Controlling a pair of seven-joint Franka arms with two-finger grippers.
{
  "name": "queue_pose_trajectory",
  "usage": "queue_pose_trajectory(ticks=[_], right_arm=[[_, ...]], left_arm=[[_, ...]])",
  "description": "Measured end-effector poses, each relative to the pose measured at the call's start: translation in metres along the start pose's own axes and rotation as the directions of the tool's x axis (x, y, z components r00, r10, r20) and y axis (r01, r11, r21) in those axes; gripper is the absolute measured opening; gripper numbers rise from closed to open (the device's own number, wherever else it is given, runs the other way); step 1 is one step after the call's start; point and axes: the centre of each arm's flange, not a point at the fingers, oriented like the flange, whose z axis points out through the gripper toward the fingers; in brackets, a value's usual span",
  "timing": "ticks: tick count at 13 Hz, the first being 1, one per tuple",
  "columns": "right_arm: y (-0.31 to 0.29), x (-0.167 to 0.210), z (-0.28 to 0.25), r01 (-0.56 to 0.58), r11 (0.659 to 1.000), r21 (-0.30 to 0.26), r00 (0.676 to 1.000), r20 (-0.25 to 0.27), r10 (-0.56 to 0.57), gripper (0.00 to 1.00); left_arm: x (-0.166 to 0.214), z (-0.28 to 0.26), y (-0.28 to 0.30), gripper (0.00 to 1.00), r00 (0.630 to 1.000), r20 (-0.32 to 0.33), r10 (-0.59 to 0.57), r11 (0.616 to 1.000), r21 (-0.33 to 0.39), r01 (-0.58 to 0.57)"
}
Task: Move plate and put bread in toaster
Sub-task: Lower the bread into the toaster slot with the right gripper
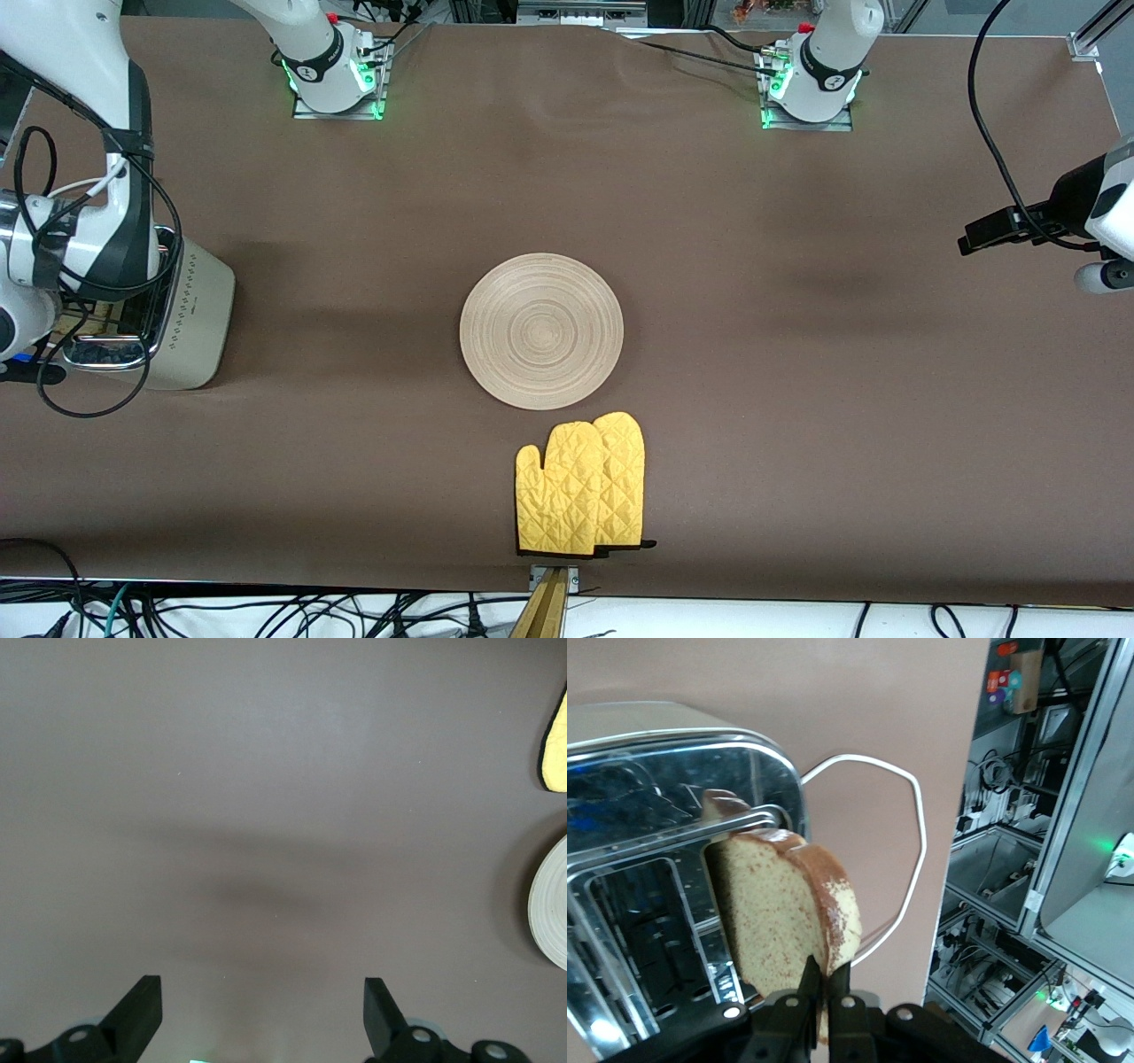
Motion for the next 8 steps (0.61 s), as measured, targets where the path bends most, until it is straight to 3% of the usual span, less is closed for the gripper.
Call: queue_pose_trajectory(ticks=[6,8], right_arm=[[-0.021,0.007,0.014,0.004,0.999,0.054,1.000,0.030,-0.006,0.07],[-0.020,0.007,0.014,0.001,0.998,0.057,1.000,0.030,-0.003,0.21]], left_arm=[[0.000,0.000,0.000,1.00,1.000,0.000,0.000,1.000,0.000,0.000],[0.000,0.000,0.000,1.00,1.000,0.000,0.000,1.000,0.000,0.000]])
